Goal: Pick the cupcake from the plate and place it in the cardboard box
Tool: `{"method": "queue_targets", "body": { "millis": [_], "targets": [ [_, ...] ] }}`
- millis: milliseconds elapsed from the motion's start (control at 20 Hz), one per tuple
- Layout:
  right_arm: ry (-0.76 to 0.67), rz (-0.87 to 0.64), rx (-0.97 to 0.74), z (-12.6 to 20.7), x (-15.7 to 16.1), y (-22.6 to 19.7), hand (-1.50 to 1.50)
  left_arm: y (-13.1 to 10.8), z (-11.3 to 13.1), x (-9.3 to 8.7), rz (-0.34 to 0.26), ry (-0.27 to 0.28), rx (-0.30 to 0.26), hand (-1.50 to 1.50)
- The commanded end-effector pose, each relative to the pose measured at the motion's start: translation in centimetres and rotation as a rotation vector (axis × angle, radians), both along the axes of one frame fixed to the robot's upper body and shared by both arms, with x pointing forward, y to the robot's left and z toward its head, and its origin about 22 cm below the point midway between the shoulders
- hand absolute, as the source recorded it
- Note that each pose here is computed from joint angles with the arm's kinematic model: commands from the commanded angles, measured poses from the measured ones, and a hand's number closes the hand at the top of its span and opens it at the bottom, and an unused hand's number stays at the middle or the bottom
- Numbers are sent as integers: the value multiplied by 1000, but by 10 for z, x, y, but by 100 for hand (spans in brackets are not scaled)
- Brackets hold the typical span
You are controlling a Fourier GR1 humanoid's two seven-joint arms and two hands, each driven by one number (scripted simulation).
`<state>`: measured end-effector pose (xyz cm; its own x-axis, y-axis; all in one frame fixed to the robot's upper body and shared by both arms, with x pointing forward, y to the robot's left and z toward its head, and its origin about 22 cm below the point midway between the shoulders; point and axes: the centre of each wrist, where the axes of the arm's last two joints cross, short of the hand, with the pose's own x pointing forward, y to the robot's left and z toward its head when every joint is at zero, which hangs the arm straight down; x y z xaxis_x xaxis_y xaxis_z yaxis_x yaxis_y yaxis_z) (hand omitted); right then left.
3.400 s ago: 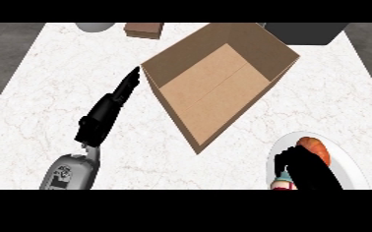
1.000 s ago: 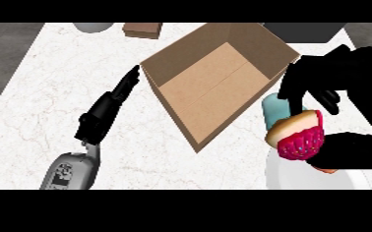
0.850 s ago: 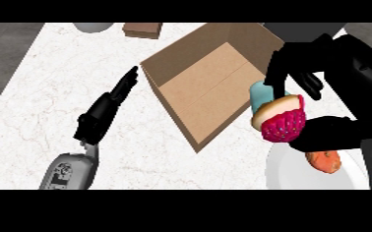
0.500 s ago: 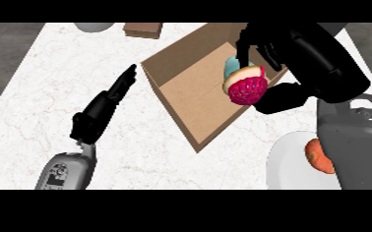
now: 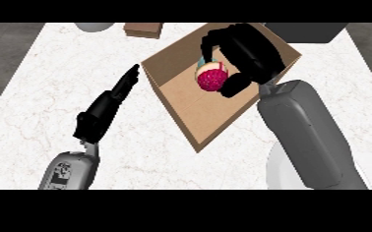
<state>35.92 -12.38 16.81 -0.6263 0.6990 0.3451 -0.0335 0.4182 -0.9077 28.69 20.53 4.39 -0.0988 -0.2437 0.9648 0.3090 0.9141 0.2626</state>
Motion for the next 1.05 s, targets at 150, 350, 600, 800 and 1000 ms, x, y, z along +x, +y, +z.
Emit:
{"method": "queue_targets", "body": {
  "millis": [150,350,600,800,1000],
  "targets": [
    [287,-58,46,-53,34,1,-150,-11,-3,6,9,-4,2,0],
    [299,-3,92,-64,31,33,-150,8,-9,-1,15,-6,-12,0],
    [309,5,420,-64,43,9,-150,1,-2,1,10,0,-6,0],
    [332,-13,671,-70,54,-26,-150,-5,2,-3,2,1,-10,0],
    [379,3,830,-43,72,-73,-150,-15,13,6,16,-13,-9,0]
  ]
}}
